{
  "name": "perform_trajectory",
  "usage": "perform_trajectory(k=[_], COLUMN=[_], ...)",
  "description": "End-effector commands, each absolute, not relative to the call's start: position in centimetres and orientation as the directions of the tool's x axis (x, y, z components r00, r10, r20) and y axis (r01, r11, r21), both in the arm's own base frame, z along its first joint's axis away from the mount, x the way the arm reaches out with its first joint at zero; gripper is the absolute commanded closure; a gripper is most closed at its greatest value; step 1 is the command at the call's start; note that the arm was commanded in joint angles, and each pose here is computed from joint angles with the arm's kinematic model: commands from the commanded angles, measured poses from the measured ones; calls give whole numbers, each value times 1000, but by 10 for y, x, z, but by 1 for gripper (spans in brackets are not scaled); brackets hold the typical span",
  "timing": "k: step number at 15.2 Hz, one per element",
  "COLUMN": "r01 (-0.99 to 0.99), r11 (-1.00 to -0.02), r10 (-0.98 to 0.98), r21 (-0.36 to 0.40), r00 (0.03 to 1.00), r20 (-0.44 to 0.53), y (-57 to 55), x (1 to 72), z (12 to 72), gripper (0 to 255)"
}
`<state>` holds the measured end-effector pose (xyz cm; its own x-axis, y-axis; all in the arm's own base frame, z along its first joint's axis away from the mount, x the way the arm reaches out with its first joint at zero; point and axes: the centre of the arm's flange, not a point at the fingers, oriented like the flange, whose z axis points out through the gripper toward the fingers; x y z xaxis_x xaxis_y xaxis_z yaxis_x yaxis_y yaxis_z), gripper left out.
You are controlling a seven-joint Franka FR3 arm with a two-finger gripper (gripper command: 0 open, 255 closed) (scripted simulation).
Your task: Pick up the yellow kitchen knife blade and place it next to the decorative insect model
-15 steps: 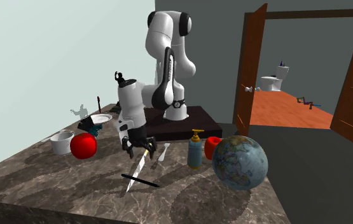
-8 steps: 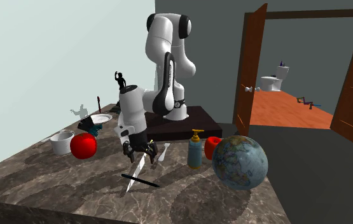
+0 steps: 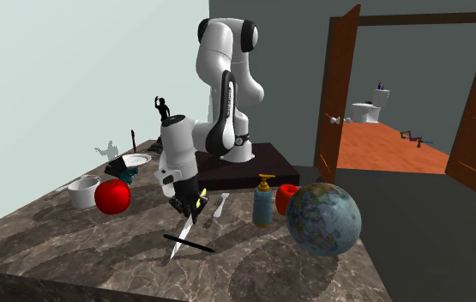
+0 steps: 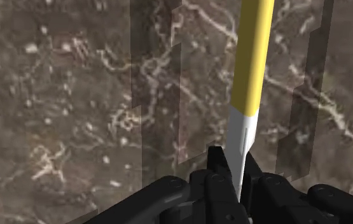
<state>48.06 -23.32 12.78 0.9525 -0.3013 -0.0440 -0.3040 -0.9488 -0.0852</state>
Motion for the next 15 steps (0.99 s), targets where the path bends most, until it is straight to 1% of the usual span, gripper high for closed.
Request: perform_trajectory(k=[1, 6, 15], r01=[-304, -304, -304], r11=[-949, -949, -949], r10=[-301, -301, -301], r21=[-85, -85, -85], r00=[953, 953, 953], r20=[-44, -44, -44], y=[-233, -233, -233], x=[481, 481, 481], z=[128, 128, 175], gripper=[255, 255, 255])
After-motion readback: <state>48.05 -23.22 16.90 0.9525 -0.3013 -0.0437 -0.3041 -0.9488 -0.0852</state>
